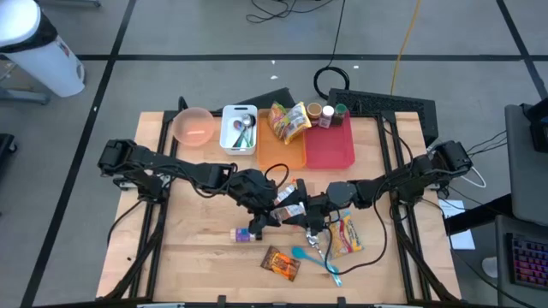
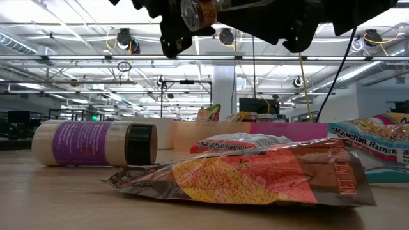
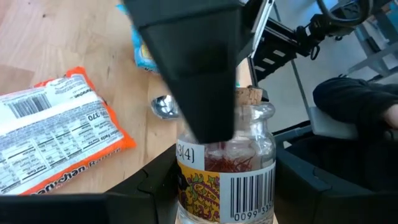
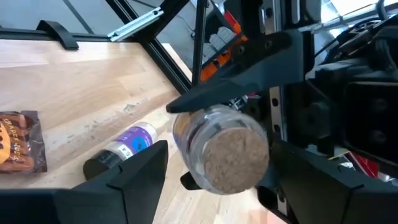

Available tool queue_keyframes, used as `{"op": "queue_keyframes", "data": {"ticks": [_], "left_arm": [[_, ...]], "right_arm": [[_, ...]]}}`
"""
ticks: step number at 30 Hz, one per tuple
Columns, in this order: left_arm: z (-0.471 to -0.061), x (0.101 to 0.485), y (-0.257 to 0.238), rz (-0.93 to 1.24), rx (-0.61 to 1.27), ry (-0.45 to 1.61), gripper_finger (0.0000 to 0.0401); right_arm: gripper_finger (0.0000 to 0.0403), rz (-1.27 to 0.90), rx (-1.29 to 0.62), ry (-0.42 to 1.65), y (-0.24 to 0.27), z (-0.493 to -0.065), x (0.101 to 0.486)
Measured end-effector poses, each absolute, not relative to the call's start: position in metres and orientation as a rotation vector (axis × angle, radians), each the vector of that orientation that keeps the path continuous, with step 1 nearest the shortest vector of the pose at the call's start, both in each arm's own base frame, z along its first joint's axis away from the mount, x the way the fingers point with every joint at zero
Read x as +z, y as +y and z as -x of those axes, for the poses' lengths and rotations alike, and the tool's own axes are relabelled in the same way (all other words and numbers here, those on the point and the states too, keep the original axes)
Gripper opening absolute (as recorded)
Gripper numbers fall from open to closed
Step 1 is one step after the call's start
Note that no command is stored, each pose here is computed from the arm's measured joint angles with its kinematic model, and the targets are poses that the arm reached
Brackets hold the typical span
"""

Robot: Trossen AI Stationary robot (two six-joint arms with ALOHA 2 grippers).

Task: Pick & Place Food Item
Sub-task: Put the brown seasoning bottle into the red bin

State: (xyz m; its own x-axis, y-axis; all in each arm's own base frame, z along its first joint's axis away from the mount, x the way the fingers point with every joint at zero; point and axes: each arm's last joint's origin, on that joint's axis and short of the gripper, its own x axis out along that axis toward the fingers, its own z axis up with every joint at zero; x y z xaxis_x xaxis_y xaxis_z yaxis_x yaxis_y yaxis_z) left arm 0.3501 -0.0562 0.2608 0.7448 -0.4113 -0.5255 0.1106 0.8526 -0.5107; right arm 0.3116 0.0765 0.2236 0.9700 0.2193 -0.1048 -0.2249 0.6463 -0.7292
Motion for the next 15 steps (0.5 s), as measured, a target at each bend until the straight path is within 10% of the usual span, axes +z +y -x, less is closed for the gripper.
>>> {"op": "queue_keyframes", "data": {"ticks": [15], "left_arm": [[-0.3519, 0.2560, -0.0564, 0.474, -0.294, 0.693, 0.0196]], "right_arm": [[0.0197, 0.822, 0.321, -0.014, 0.0767, -0.3115, 0.2230]]}}
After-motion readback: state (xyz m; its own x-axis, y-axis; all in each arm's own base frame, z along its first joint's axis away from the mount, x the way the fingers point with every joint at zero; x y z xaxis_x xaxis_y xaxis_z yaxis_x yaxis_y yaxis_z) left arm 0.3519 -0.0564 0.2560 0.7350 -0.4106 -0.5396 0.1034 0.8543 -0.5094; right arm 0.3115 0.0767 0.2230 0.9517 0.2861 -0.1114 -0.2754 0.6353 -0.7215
